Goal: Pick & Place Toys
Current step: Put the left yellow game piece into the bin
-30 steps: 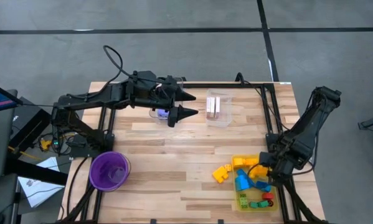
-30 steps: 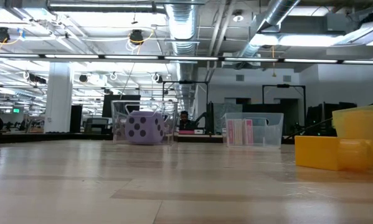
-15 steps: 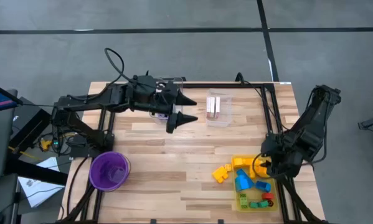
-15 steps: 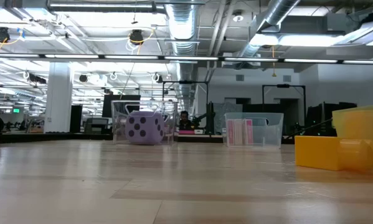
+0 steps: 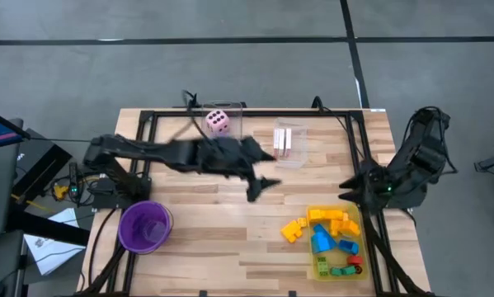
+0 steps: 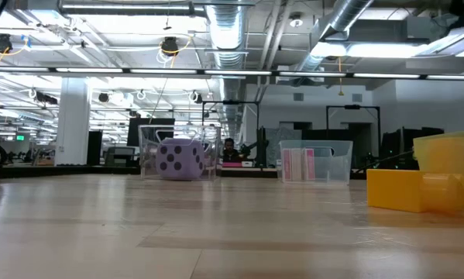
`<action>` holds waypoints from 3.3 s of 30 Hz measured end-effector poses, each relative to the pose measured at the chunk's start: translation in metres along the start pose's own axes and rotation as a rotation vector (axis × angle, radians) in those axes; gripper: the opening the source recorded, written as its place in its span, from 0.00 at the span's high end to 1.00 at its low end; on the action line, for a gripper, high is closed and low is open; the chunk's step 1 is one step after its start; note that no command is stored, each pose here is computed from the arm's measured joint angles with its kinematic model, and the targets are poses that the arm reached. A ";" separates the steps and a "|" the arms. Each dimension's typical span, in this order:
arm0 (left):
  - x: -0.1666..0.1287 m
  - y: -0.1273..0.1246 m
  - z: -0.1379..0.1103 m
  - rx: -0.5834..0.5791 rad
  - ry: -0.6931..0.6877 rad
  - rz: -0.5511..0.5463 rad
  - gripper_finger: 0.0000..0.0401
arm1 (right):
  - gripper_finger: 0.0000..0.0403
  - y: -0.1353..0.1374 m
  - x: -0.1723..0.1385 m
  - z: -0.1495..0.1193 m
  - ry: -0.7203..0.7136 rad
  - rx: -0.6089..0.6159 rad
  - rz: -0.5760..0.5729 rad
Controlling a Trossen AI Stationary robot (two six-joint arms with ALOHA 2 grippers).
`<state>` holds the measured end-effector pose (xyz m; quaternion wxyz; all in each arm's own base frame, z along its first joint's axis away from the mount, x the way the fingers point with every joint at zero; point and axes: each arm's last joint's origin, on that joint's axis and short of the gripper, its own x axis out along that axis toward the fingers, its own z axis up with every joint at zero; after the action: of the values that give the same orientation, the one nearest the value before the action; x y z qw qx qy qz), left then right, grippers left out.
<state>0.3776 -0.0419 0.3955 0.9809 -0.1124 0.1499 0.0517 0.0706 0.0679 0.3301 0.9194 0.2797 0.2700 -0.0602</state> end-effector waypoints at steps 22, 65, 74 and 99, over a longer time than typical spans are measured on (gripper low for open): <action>0.139 -0.077 -0.179 0.227 0.217 0.005 0.01 | 0.49 -0.016 -0.020 0.012 -0.035 -0.008 0.128; 0.172 -0.029 -0.236 0.279 0.505 0.032 0.01 | 0.49 -0.016 -0.021 0.013 -0.031 -0.009 0.148; 0.166 -0.051 -0.228 0.214 0.438 -0.060 0.01 | 0.49 -0.016 -0.020 0.013 -0.031 -0.009 0.148; 0.183 -0.043 -0.239 0.107 0.279 0.161 0.01 | 0.49 -0.017 -0.020 0.012 -0.025 -0.034 0.133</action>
<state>0.4894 -0.1279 0.1261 0.9478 -0.0535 0.2959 0.1060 0.0545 0.0461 0.3406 0.9293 0.2805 0.2401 0.0023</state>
